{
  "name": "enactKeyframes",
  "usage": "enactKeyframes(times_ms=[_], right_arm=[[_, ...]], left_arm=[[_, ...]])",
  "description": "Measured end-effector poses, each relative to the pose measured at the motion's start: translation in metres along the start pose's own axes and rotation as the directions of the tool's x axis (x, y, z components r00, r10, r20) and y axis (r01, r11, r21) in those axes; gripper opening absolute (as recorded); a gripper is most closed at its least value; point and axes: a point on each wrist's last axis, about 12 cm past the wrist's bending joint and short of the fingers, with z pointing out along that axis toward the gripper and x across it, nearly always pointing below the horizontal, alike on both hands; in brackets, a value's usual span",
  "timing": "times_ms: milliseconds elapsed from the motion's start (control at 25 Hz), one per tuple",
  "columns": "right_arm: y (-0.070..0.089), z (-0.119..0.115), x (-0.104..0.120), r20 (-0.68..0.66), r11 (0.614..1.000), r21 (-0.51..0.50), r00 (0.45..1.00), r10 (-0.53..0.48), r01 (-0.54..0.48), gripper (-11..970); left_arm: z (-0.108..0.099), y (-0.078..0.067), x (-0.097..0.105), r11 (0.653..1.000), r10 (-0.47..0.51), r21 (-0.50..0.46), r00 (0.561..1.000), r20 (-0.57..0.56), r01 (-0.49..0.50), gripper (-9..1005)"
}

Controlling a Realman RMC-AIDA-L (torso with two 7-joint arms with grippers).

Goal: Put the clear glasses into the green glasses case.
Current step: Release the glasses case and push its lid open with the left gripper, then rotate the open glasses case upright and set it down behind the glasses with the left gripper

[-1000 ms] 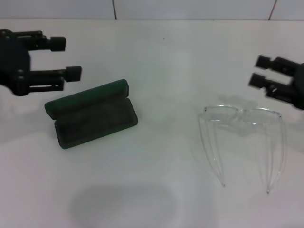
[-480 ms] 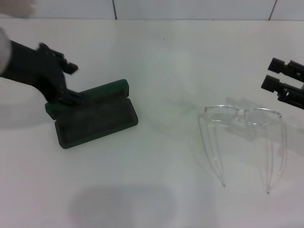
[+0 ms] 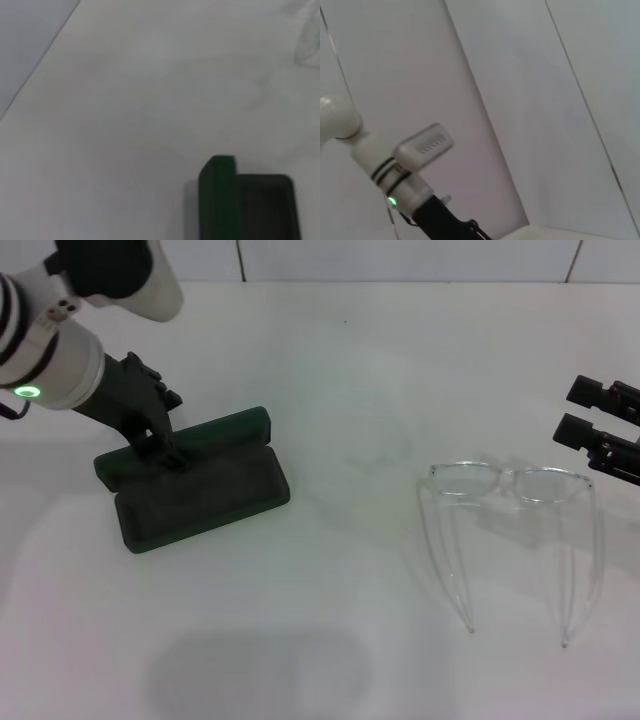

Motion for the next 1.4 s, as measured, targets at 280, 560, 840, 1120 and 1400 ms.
enactKeyframes(times_ms=[280, 560, 840, 1120, 1400], right_arm=[[0.0, 0.0, -0.001, 0.003, 1.0, -0.001, 1.0, -0.003, 0.003, 694], [-0.001, 0.0, -0.001, 0.003, 1.0, 0.004, 1.0, -0.015, 0.015, 694], [-0.002, 0.003, -0.002, 0.003, 1.0, 0.003, 1.0, -0.017, 0.017, 694], [-0.003, 0.003, -0.001, 0.006, 1.0, 0.005, 1.0, -0.027, 0.027, 694], [-0.004, 0.001, 0.0, 0.006, 0.999, 0.025, 0.999, -0.031, 0.031, 693]], left_arm=[[0.018, 0.008, 0.002, 1.0, -0.018, -0.009, 0.998, -0.058, 0.018, 615], [0.026, 0.004, 0.0, 1.0, -0.021, 0.016, 0.996, -0.083, 0.023, 582], [0.026, 0.005, -0.001, 0.998, -0.059, 0.008, 0.994, -0.09, 0.06, 507], [0.028, 0.001, -0.004, 1.0, -0.029, 0.009, 0.994, -0.106, 0.03, 373], [0.025, -0.002, -0.011, 1.0, -0.007, 0.007, 0.995, -0.099, 0.008, 200]])
